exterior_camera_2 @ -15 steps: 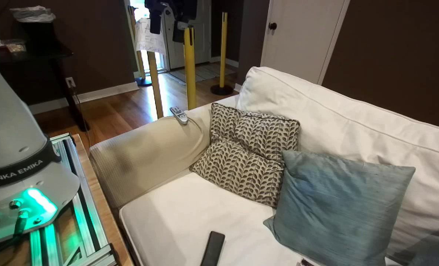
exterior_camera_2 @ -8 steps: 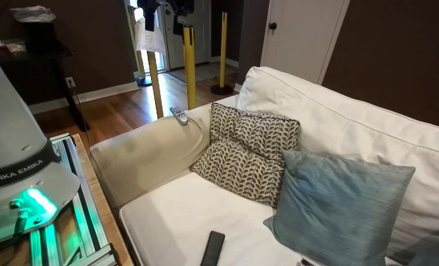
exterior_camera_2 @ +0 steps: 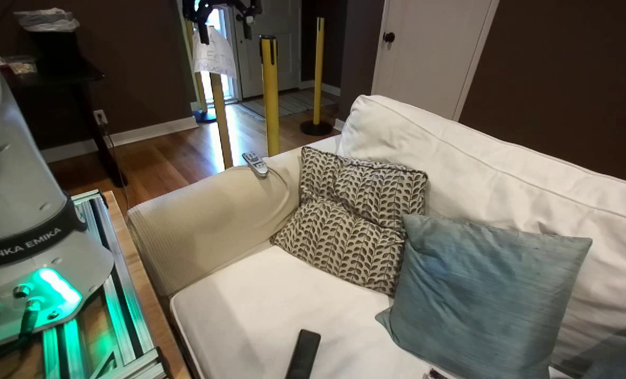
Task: Move the remote from the arm rest to the backrest of the couch
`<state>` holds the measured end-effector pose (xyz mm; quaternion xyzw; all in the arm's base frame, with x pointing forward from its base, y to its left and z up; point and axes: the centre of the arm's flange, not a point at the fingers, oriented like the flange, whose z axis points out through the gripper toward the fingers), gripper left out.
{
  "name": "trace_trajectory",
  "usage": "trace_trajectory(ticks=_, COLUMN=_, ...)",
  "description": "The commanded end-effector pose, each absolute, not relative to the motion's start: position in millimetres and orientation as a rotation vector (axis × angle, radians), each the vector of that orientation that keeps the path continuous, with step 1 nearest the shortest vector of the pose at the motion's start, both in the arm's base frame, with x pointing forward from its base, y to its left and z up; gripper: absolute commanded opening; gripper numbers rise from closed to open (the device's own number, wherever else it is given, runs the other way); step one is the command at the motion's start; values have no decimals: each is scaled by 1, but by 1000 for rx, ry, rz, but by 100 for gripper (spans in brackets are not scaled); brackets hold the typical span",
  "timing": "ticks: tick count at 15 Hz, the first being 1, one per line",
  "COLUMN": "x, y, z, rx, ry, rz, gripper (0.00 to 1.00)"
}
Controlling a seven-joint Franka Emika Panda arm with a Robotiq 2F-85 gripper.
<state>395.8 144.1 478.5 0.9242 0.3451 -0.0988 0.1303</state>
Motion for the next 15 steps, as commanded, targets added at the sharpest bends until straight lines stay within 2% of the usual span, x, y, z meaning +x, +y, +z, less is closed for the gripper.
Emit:
trace_trajectory(ticks=1, x=405, y=181, z=457, rx=2521, ry=1212, rz=-201, gripper=100)
trace_trajectory(ticks=8, x=406, y=224, z=435, rx=2406, ry=1638, rz=137, gripper=100)
trace_trajectory(ticks=9, x=409, y=226, z=446, rx=2408, ry=1521, rz=94, gripper=100)
trace_trajectory(ticks=15, x=410, y=226, z=446, rx=2408, ry=1530, rz=110, gripper=100)
